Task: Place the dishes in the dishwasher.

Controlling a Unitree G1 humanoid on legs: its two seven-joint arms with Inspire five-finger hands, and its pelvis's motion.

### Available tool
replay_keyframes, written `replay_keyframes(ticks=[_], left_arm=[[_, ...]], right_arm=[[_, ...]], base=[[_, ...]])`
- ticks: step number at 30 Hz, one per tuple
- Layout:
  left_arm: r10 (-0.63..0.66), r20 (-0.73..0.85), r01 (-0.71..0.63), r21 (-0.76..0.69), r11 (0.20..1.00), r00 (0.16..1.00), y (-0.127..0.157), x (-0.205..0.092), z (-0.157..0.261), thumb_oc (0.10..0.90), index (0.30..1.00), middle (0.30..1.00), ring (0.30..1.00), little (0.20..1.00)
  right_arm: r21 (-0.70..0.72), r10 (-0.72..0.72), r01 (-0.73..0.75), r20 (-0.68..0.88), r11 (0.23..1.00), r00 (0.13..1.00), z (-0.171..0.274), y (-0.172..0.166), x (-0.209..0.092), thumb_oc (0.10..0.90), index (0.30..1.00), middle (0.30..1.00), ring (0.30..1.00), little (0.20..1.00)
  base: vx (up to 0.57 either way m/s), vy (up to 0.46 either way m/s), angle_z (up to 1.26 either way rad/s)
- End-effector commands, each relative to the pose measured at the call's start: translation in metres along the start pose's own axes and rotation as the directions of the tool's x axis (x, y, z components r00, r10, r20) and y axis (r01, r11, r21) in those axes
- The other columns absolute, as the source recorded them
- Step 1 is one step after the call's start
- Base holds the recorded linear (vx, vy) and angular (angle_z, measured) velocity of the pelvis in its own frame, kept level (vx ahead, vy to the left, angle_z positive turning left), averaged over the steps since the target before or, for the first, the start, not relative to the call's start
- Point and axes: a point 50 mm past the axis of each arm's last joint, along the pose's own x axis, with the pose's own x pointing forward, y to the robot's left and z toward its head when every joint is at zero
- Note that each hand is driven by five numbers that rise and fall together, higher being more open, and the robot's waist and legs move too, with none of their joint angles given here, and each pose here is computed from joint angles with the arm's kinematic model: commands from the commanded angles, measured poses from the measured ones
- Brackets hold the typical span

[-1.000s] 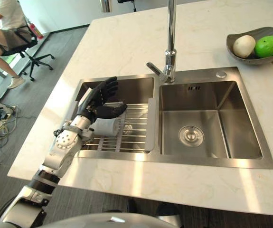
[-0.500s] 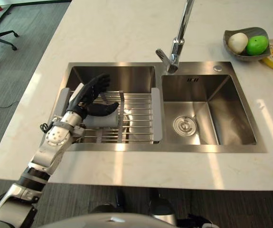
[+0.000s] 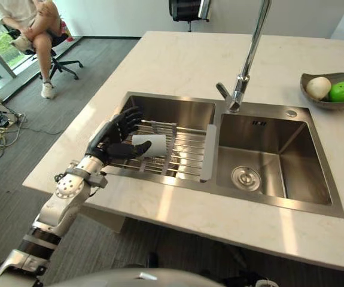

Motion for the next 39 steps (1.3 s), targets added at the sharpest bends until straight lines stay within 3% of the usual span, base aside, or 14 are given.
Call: replay_keyframes(ticks=[1, 4, 12, 15, 21, 30, 39], left_arm=[[-0.012, 0.373, -0.073, 0.213, 0.974, 0.928, 0.02, 0.02, 0.088, 0.8, 0.9, 0.9, 0.9, 0.9], [-0.109, 0.377, -0.081, 0.455, 0.887, 0.92, 0.017, 0.022, 0.102, 0.8, 0.9, 0.9, 0.9, 0.9], [-0.27, 0.293, -0.01, 0.696, 0.718, 0.917, 0.0, 0.036, 0.11, 0.8, 0.9, 0.9, 0.9, 0.9], [-0.312, 0.258, 0.02, 0.742, 0.671, 0.915, -0.005, 0.039, 0.11, 0.8, 0.9, 0.9, 0.9, 0.9], [-0.319, 0.202, 0.06, 0.755, 0.653, 0.926, -0.01, 0.048, 0.101, 0.8, 0.9, 0.9, 0.9, 0.9], [-0.246, 0.15, 0.006, 0.844, 0.537, 0.957, 0.004, 0.057, 0.096, 0.8, 0.9, 0.9, 0.9, 0.9], [-0.193, 0.113, 0.0, 0.865, 0.502, 0.975, 0.01, 0.06, 0.084, 0.8, 0.9, 0.9, 0.9, 0.9]], right_arm=[[0.045, 0.014, -0.01, -0.084, 0.999, 0.996, -0.021, 0.001, -0.001, 0.8, 0.9, 0.9, 0.9, 0.9], [0.066, 0.028, -0.02, -0.135, 0.998, 0.99, -0.037, 0.001, -0.002, 0.8, 0.9, 0.9, 0.9, 0.9], [0.071, 0.019, -0.009, -0.149, 0.997, 0.989, -0.047, -0.007, -0.005, 0.8, 0.9, 0.9, 0.9, 0.9], [0.077, 0.014, -0.002, -0.147, 0.997, 0.989, -0.048, -0.011, -0.005, 0.8, 0.9, 0.9, 0.9, 0.9], [0.068, 0.011, -0.001, -0.137, 0.998, 0.99, -0.045, -0.012, -0.005, 0.8, 0.9, 0.9, 0.9, 0.9], [0.069, 0.005, 0.006, -0.156, 0.998, 0.988, -0.051, -0.017, -0.007, 0.8, 0.9, 0.9, 0.9, 0.9], [0.046, -0.003, 0.01, -0.142, 0.999, 0.99, -0.045, -0.017, -0.006, 0.8, 0.9, 0.9, 0.9, 0.9]], base=[[0.02, -0.025, 0.16], [0.01, -0.016, 0.04], [0.01, -0.009, 0.03], [0.02, -0.012, -0.06], [0.02, -0.013, -0.05], [0.01, -0.008, -0.03], [0.0, 0.0, 0.0]])
